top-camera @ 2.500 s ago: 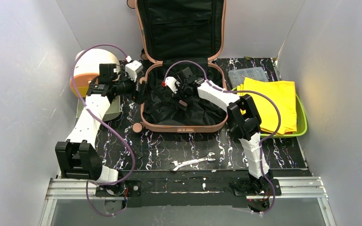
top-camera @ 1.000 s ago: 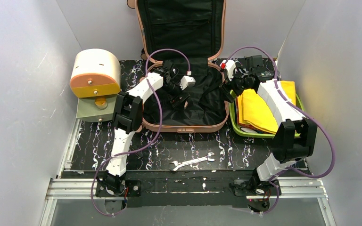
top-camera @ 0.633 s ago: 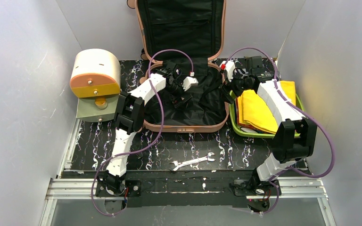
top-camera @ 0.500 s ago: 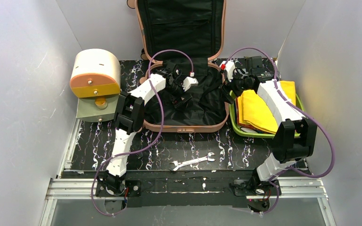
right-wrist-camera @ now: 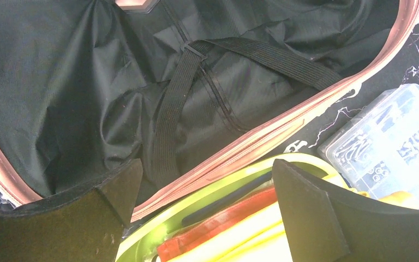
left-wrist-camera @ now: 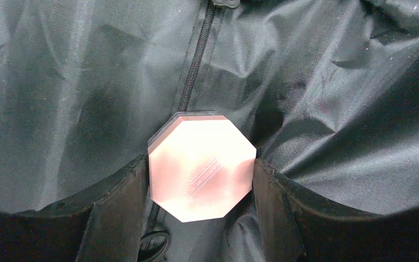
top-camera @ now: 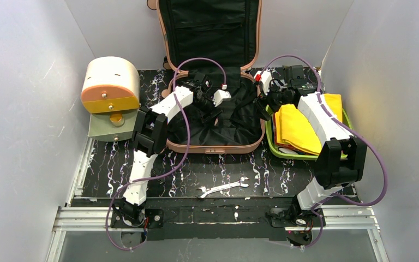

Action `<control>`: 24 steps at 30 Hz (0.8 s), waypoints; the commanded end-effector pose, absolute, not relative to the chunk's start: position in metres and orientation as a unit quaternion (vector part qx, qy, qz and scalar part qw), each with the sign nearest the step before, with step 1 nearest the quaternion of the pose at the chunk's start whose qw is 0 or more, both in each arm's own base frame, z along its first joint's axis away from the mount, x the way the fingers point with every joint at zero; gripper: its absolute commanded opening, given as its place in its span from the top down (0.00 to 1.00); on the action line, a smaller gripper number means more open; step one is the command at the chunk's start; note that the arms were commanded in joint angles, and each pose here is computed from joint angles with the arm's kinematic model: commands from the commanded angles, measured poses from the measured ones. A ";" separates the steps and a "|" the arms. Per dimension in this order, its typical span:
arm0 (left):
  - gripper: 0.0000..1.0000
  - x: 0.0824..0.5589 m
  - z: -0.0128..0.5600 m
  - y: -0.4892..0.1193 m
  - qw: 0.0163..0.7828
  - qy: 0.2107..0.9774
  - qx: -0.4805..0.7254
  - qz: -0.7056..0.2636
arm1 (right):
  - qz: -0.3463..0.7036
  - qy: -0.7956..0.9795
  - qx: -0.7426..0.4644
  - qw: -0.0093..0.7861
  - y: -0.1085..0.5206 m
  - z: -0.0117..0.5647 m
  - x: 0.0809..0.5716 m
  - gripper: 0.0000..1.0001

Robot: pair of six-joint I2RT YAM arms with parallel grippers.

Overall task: Open, take out, and arrange the luggage
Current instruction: Pick up the makeup from the opened luggage, then place the makeup in the drawer.

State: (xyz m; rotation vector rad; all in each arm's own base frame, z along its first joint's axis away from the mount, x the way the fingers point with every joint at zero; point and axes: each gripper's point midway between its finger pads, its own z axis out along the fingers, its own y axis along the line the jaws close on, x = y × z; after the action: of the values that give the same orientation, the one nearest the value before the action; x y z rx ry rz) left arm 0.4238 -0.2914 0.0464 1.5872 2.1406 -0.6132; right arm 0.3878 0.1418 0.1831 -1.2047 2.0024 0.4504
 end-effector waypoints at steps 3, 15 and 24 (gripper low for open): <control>0.61 0.434 0.117 -0.270 0.255 0.778 0.556 -0.147 | 0.190 0.773 -0.471 0.379 0.146 0.191 0.384 0.02; 0.64 0.413 0.235 -0.144 0.318 0.860 0.388 -0.093 | 0.198 0.773 -0.471 0.376 0.148 0.189 0.382 0.01; 0.62 0.349 0.268 -0.033 0.333 0.895 0.297 -0.019 | 0.204 0.765 -0.474 0.385 0.150 0.198 0.379 0.02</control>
State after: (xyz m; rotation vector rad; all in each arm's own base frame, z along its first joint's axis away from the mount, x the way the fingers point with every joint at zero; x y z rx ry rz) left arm 0.3843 -0.0618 0.2734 0.8377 2.2428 -0.0710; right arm 0.3849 0.1465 0.1846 -1.2099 1.9877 0.4881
